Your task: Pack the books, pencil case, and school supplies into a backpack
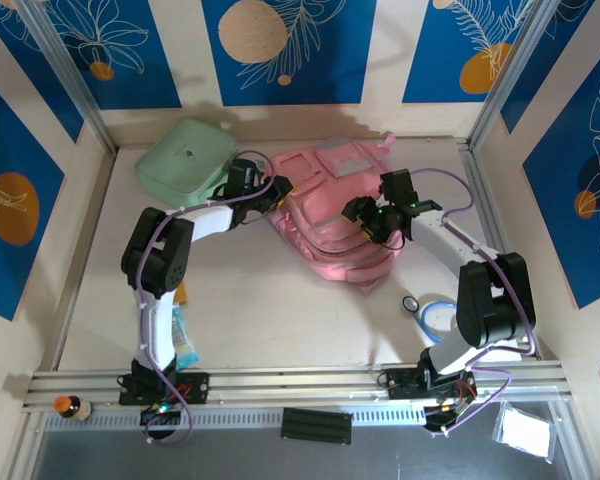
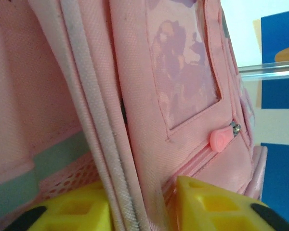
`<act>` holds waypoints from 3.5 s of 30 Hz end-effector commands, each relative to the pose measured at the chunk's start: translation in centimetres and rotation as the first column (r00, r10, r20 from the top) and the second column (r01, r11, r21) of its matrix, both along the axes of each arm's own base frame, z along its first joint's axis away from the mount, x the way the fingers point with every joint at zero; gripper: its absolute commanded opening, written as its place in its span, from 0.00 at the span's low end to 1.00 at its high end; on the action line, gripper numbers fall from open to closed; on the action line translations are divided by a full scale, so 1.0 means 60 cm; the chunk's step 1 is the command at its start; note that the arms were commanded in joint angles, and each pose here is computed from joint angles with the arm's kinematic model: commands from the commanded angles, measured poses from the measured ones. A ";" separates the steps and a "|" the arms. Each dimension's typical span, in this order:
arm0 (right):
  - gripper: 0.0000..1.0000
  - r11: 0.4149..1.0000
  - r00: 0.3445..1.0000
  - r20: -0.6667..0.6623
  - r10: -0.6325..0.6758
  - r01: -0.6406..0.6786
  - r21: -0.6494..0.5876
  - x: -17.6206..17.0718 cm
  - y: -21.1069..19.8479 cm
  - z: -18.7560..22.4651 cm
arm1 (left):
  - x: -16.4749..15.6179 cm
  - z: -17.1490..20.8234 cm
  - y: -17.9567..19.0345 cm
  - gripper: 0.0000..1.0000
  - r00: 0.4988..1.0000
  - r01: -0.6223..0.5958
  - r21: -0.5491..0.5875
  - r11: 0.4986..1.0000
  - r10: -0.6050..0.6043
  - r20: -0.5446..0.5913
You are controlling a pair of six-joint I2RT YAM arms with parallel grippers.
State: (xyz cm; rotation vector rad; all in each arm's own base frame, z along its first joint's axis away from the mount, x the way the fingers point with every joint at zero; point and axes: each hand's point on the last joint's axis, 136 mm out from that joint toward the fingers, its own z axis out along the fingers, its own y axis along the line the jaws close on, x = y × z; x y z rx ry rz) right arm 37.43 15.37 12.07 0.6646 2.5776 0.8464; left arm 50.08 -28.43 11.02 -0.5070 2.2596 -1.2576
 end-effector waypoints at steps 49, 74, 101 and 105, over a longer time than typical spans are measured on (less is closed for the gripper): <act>0.36 0.932 0.958 0.220 0.184 -0.099 -0.349 -0.080 0.167 0.059 | -0.161 0.090 -0.078 0.06 0.995 -0.074 -0.137 0.988 0.063 -0.083; 0.31 0.905 0.978 0.196 0.075 0.015 -0.425 -0.030 0.188 -0.009 | -0.175 0.077 -0.093 0.07 0.992 -0.034 -0.184 0.982 0.010 -0.130; 0.04 0.864 0.942 0.045 0.333 -0.286 -0.415 -0.073 0.125 -0.005 | -0.156 0.065 -0.079 0.01 0.993 -0.022 -0.127 0.992 0.008 -0.114; 0.04 0.824 0.944 -0.041 0.328 -0.308 -0.476 -0.091 0.094 -0.023 | -0.152 0.064 -0.079 0.00 0.994 -0.018 -0.122 0.992 0.005 -0.109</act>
